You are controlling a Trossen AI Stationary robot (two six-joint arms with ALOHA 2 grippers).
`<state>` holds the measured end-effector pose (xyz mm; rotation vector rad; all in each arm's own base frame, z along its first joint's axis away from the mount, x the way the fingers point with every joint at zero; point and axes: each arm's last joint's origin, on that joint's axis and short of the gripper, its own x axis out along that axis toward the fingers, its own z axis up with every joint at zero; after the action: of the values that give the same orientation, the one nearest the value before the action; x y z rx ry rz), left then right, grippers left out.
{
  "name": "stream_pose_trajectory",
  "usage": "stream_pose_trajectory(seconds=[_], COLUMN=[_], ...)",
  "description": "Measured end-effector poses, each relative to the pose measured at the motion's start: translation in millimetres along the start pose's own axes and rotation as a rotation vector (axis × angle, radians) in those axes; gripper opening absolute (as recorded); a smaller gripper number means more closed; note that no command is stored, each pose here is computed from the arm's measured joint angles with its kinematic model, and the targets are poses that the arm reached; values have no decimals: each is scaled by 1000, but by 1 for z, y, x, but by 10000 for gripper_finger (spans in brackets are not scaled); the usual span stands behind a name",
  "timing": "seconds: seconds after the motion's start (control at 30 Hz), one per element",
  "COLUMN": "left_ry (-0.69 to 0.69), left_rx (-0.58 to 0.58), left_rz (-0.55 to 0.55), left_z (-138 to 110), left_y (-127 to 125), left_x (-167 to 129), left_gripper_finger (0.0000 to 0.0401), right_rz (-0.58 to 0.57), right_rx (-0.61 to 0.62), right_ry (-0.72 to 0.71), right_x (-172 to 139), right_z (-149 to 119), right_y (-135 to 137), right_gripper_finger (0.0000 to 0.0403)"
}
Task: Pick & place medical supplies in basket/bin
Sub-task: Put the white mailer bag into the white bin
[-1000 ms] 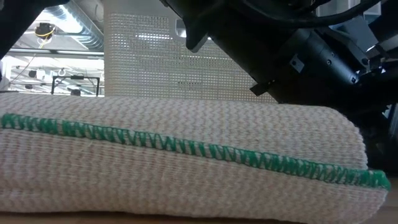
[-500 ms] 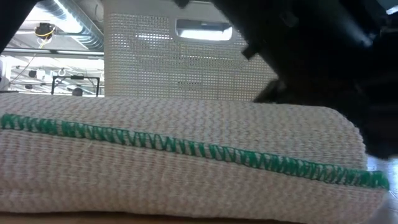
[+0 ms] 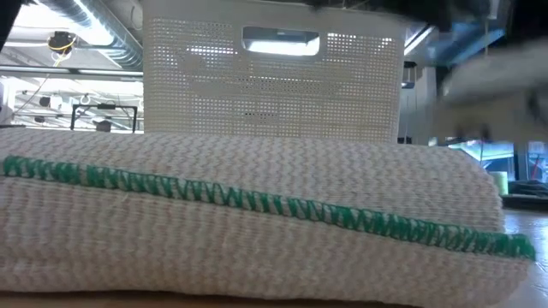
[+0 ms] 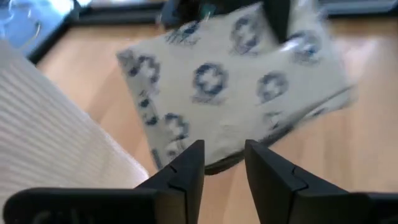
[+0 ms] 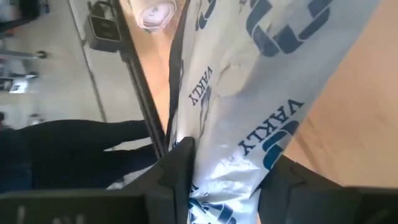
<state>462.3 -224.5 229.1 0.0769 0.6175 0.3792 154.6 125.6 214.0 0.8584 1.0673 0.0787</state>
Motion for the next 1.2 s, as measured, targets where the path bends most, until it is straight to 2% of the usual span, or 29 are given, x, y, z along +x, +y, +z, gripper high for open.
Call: stream_pose_trajectory(seconds=[0.13, 0.23, 0.37, 0.5, 0.7, 0.77, 0.93, 1.0, 1.1, 1.2], left_ry=[-91, -152, -252, -327, -389, -399, -416, -407, -377, -356], left_rx=[-5, 10, -10, -26, -7, -8, -201, -270, -311, -332], left_rz=[-36, -49, -56, -74, -80, -75, -86, -95, -105, -85], left_z=[30, 47, 69, 83, 91, 92, 99, 99, 95, 90], left_y=[10, 19, 36, 54, 75, 82, 119, 138, 163, 187], left_x=[-44, -79, -135, -184, -229, -240, -271, -284, -298, -310], left_gripper_finger=[109, 109, 109, 109, 109, 109, 109, 109, 109, 109], right_rz=[41, 3, 2, -17, -114, -180, -303, -346, -451, -538], right_rx=[-24, -24, -65, -140, -342, -436, -626, -673, -748, -737], right_ry=[-14, -1, -54, -162, -404, -453, -473, -463, -409, -378], right_x=[-32, -54, -90, -125, -165, -169, -163, -158, -153, -153], right_z=[10, 16, 24, 32, 54, 66, 107, 126, 153, 179], right_y=[38, 55, 77, 93, 113, 119, 138, 144, 146, 143], right_gripper_finger=[124, 124, 124, 124, 124, 124, 124, 124, 124, 124])
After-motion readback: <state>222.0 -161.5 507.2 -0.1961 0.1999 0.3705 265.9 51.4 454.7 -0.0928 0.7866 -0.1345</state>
